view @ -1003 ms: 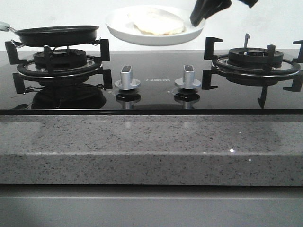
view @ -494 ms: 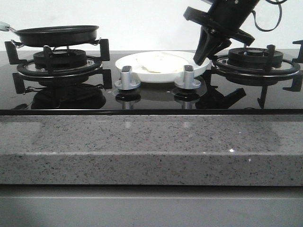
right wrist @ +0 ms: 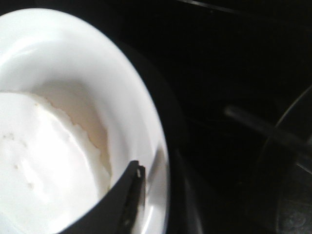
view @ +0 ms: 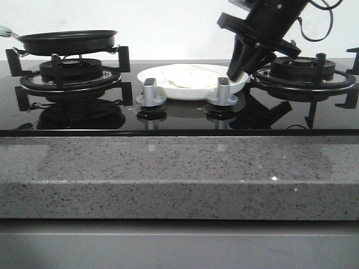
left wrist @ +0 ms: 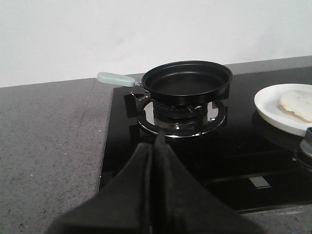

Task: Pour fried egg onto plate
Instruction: 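Open the right gripper and raise it away from the plate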

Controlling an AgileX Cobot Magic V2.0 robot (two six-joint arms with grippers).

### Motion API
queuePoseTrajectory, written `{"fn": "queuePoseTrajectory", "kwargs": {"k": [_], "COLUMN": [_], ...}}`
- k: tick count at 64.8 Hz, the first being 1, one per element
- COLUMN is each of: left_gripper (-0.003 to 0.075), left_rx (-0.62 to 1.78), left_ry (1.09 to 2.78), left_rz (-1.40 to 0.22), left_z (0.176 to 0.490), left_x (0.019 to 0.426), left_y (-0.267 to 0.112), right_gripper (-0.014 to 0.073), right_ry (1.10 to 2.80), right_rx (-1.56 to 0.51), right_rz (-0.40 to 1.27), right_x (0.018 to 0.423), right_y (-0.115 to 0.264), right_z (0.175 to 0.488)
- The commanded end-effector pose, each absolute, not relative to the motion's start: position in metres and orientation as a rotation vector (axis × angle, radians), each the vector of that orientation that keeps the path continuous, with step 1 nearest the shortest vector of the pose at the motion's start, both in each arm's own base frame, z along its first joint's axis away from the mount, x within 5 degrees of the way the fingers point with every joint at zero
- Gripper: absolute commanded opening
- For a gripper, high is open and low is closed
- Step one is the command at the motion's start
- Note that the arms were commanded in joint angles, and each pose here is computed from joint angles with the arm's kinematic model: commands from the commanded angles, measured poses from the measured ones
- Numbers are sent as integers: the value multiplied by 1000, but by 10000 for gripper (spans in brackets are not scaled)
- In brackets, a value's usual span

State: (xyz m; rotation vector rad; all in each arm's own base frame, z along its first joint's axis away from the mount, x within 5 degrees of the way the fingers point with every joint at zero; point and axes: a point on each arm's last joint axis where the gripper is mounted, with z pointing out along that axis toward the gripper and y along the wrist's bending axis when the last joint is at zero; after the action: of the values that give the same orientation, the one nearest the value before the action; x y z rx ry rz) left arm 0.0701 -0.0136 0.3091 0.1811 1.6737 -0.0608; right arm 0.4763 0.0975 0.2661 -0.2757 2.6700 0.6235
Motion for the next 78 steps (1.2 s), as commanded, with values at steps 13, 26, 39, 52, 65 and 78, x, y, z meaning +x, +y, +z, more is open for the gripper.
{"fn": "queuePoseTrajectory", "kwargs": {"k": [13,26,39,52,65,78], "left_gripper": [-19,-19,-19,-19,-19,-19], "left_rx": [139,139,139,139,139,139], "left_ry": [1585,1585,1585,1585,1585,1585], "left_rz": [-64,-64,-64,-64,-64,-64], "left_z": [324,324,324,324,324,324], "left_x": [71,71,71,71,71,71], "left_y": [-12,-12,-12,-12,-12,-12], "right_gripper": [374,352,84,45,-74,-57], "right_ry": [2493,2431,2442,2462,2476,2435], "right_rx": [-318,-341,-333,-342,-319,-312], "right_rz": [612,569,571,572,554,451], "right_x": [465,458,455,453,449,432], "right_y": [88,85,84,84,82,74], "right_z": [344,377,381,380,384,411]}}
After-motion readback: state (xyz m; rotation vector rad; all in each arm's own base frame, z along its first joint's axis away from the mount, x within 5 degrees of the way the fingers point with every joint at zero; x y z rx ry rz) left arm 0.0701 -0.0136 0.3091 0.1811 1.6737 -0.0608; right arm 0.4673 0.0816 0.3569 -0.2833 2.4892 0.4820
